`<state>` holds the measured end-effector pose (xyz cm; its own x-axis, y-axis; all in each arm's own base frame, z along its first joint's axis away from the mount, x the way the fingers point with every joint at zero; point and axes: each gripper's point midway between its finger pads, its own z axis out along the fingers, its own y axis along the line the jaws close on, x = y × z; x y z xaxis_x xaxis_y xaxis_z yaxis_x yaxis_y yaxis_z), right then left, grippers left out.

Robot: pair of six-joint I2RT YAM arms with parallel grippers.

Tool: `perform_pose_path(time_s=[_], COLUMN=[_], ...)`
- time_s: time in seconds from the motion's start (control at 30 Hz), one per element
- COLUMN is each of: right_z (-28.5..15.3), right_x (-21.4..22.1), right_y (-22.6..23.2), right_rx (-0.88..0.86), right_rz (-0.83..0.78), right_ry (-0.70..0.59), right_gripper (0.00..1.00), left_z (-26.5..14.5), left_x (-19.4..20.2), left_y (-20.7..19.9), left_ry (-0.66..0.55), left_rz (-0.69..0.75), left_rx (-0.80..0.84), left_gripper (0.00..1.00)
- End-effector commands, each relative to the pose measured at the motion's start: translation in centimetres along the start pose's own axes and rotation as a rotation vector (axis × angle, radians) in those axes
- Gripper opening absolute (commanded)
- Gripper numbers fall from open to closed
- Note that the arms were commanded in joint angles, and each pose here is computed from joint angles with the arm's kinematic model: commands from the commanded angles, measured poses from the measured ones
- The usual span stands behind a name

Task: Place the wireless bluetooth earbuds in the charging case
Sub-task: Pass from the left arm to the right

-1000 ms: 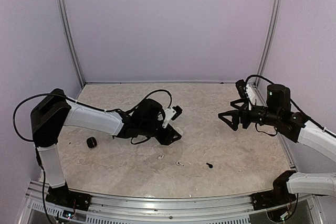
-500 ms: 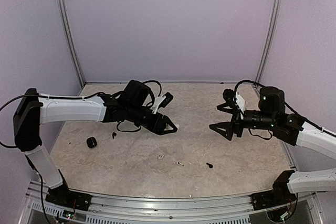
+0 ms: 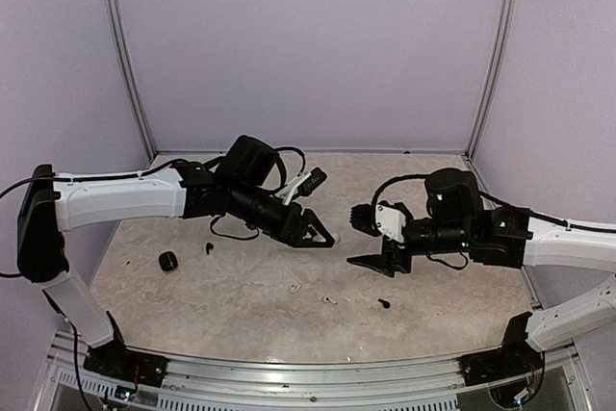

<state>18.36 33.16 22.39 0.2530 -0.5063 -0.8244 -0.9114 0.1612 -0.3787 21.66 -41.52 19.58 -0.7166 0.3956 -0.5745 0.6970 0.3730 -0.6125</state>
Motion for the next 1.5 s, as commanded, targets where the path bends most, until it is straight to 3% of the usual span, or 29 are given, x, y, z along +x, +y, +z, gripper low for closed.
perform_pose_path(time_s=[0.0, 1.13, 1.27, 1.33, 1.4, 1.47], right_z=[0.8, 3.3, 3.0, 2.7, 2.3, 2.0], right_x=[-0.2, 1.0, 0.4, 0.1, -0.6, -1.0], right_y=[-0.4, 0.5, 0.6, 0.5, 0.7, 0.6], right_rx=[0.017, 0.044, 0.041, 0.05, 0.044, 0.053], right_rz=[-0.089, -0.242, -0.222, -0.203, -0.176, -0.152], right_ry=[0.048, 0.167, 0.139, 0.125, 0.09, 0.067], right_gripper=[0.71, 0.27, 0.22, 0.22, 0.2, 0.19], left_z=[-0.4, 1.1, 0.9, 0.2, -1.0, -2.4], left_x=[-0.6, -0.3, -0.6, -1.2, -2.1, -3.1], left_y=[-2.2, -3.6, -3.5, -3.3, -2.9, -2.5], left_ry=[0.006, 0.051, 0.037, 0.014, -0.035, -0.095], left_rz=[0.015, -0.009, -0.005, -0.001, 0.005, 0.023], left_rx=[0.048, 0.108, 0.103, 0.095, 0.083, 0.075], left_gripper=[0.42, 0.4, 0.56, 0.69, 0.89, 0.98])
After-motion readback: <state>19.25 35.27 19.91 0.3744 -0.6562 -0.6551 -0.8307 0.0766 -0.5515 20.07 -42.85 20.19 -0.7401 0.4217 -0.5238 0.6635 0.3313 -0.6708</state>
